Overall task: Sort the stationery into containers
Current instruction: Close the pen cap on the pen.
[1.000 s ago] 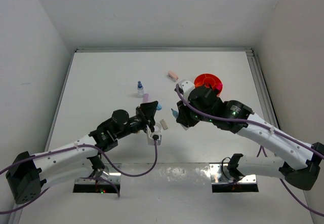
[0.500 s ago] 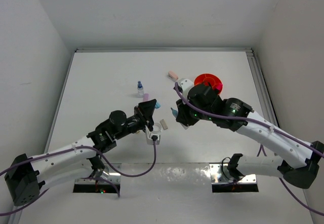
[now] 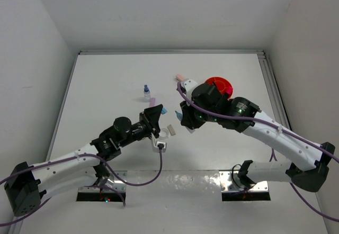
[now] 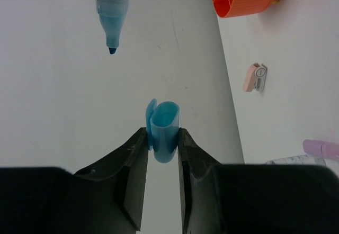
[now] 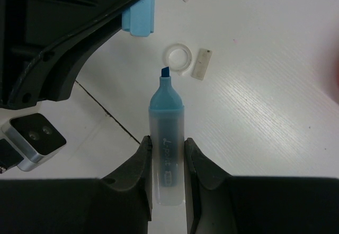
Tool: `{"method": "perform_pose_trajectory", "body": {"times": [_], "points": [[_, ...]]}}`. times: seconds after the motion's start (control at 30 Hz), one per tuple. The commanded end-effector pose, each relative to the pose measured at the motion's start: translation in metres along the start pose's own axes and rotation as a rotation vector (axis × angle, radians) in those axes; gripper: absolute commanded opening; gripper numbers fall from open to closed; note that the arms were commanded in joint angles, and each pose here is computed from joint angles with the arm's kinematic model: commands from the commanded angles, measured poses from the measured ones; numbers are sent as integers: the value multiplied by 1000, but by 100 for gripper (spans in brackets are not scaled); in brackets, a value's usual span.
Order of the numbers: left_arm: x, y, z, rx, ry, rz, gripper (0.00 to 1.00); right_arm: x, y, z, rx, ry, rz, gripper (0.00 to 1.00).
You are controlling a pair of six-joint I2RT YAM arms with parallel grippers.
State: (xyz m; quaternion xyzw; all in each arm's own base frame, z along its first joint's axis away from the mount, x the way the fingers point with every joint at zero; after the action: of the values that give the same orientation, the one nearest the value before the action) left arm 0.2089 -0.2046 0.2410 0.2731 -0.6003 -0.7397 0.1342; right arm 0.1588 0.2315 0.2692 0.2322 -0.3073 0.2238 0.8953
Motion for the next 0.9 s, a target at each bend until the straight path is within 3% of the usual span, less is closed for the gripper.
{"method": "perform_pose_trajectory", "body": {"times": [0.0, 0.87], "points": [[1, 12, 2, 47, -9, -31, 0, 18, 9, 8, 37, -69, 6, 0], [-9, 27, -3, 92, 45, -3, 0, 10, 26, -18, 111, -31, -4, 0]]}}
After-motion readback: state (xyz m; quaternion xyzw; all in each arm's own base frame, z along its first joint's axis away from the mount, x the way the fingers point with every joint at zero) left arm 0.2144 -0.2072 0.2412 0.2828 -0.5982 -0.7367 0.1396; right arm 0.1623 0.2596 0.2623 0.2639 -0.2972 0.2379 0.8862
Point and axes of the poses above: each gripper's point midway between its finger pads, its own z axis back along the fingers, its own y axis along the line the jaws close on, x = y × z, the point moved 5 cm from there along z, back along the fingers, and after that the axes turned 11 degrees about -z, right-handed, at the moved point
